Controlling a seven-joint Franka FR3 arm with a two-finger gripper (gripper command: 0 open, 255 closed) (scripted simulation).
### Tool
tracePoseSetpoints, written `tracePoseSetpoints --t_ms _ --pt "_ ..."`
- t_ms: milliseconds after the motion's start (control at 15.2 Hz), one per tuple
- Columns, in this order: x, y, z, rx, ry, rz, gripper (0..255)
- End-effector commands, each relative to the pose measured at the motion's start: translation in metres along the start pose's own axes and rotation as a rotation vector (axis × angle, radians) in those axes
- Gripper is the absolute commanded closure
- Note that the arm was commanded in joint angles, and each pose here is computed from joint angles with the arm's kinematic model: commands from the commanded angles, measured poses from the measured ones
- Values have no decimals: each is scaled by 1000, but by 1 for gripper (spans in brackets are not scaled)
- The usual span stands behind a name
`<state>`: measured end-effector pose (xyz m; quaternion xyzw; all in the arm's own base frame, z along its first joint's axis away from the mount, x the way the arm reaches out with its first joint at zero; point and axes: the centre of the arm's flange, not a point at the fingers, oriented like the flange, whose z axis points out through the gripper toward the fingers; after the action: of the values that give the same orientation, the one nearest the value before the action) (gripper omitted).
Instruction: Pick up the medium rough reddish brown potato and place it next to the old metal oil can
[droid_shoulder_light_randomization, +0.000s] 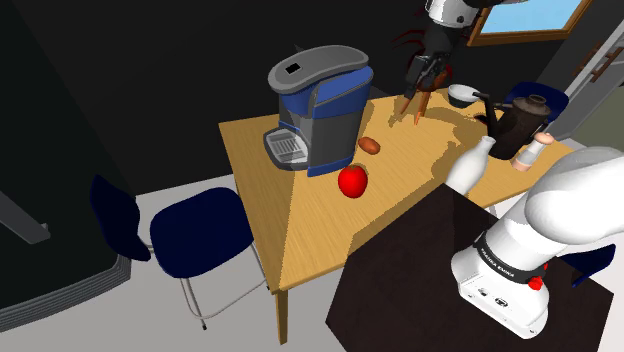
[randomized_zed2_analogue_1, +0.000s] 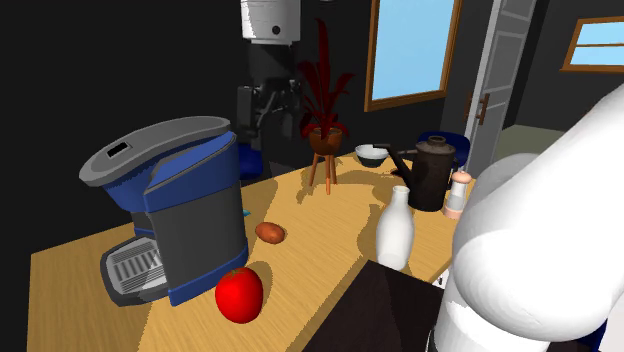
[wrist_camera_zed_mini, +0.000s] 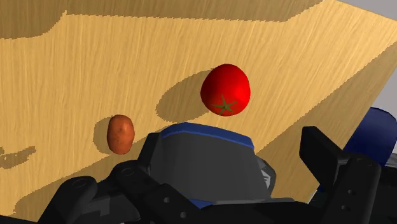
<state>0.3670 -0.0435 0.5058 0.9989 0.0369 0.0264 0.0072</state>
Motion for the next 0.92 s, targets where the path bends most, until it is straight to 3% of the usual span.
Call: tracePoseSetpoints --t_ms 0,858 --pt "10 11 22 -6 6 18 0" --pt "75 78 162 -39 26 128 0"
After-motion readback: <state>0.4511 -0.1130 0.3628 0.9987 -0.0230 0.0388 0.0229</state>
